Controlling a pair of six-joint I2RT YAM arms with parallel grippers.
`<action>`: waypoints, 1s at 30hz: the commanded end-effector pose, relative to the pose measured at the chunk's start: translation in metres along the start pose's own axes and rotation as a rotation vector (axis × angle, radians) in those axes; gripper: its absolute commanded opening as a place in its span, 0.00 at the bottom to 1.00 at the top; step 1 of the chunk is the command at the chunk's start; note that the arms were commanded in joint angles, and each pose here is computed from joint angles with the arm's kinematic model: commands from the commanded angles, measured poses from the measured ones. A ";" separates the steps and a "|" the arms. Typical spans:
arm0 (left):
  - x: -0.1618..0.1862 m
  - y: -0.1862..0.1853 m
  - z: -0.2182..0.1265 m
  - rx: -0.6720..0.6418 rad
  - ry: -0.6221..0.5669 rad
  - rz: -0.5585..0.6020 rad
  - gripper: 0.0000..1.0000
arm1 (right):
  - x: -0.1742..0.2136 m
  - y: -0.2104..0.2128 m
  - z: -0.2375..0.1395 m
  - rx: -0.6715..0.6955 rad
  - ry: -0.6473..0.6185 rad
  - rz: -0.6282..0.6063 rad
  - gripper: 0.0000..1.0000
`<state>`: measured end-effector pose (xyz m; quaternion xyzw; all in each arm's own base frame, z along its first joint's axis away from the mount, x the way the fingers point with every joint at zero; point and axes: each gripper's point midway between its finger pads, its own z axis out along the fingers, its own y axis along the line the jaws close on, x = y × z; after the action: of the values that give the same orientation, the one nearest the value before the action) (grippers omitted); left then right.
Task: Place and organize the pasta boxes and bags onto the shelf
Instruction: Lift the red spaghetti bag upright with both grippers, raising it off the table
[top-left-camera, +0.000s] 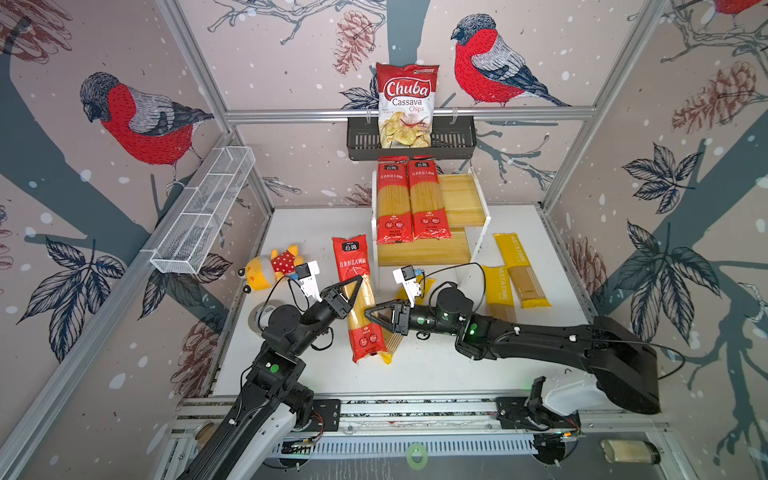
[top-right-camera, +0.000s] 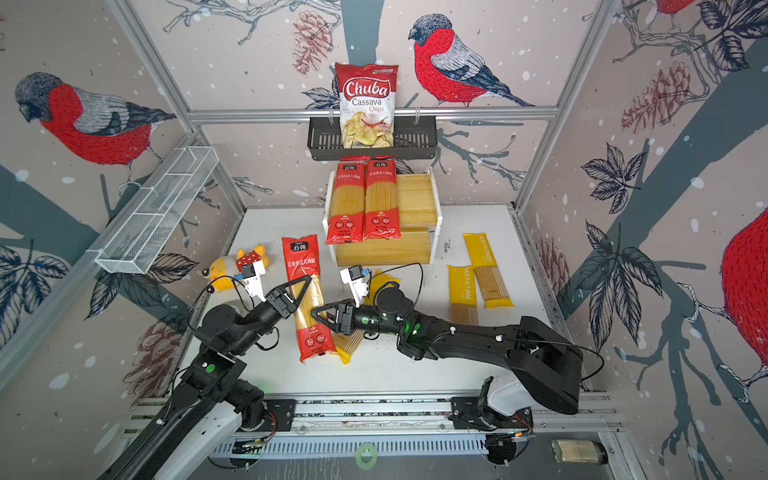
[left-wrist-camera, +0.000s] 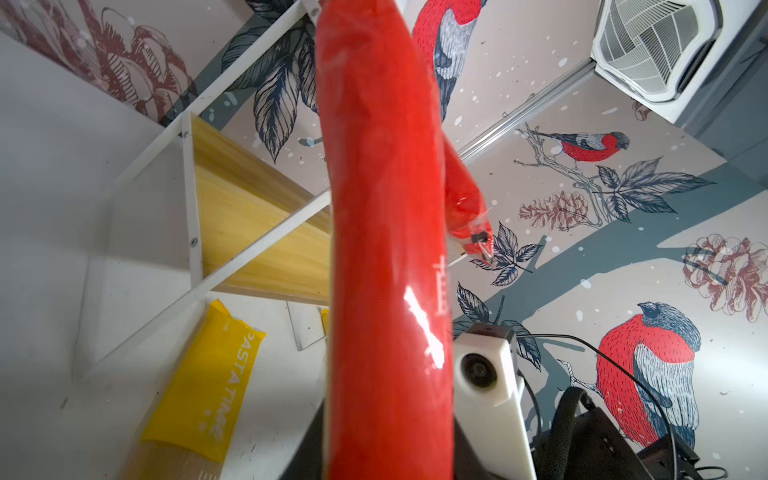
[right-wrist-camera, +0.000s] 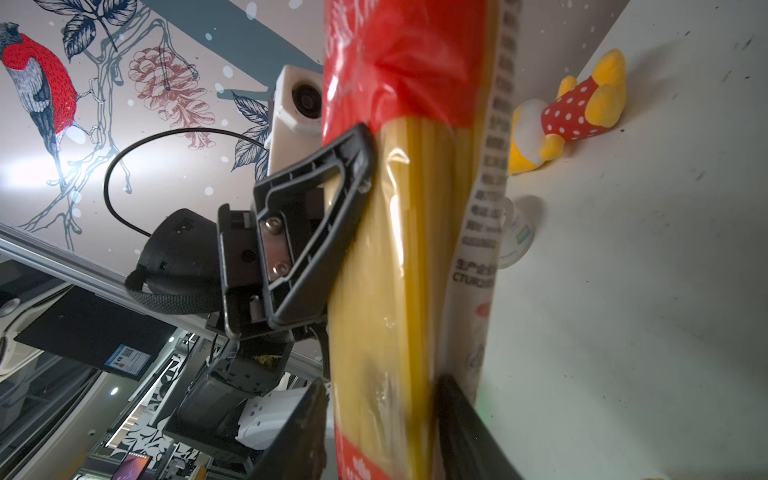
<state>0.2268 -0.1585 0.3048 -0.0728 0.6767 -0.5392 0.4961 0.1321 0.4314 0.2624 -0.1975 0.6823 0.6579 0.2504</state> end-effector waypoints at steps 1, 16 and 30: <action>-0.029 -0.029 0.001 0.047 -0.085 0.088 0.16 | -0.001 0.003 0.000 -0.008 -0.005 -0.002 0.46; -0.097 -0.068 -0.009 0.068 -0.363 0.180 0.14 | 0.001 0.003 -0.007 -0.055 -0.079 0.068 0.72; -0.102 -0.072 -0.025 0.225 -0.487 0.047 0.18 | -0.030 0.033 -0.008 -0.290 -0.323 0.178 0.56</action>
<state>0.2478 -0.1190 0.3718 -0.1377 0.5683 -0.5193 0.6232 0.1346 0.4357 0.2750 -0.0931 0.6046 0.7511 0.2484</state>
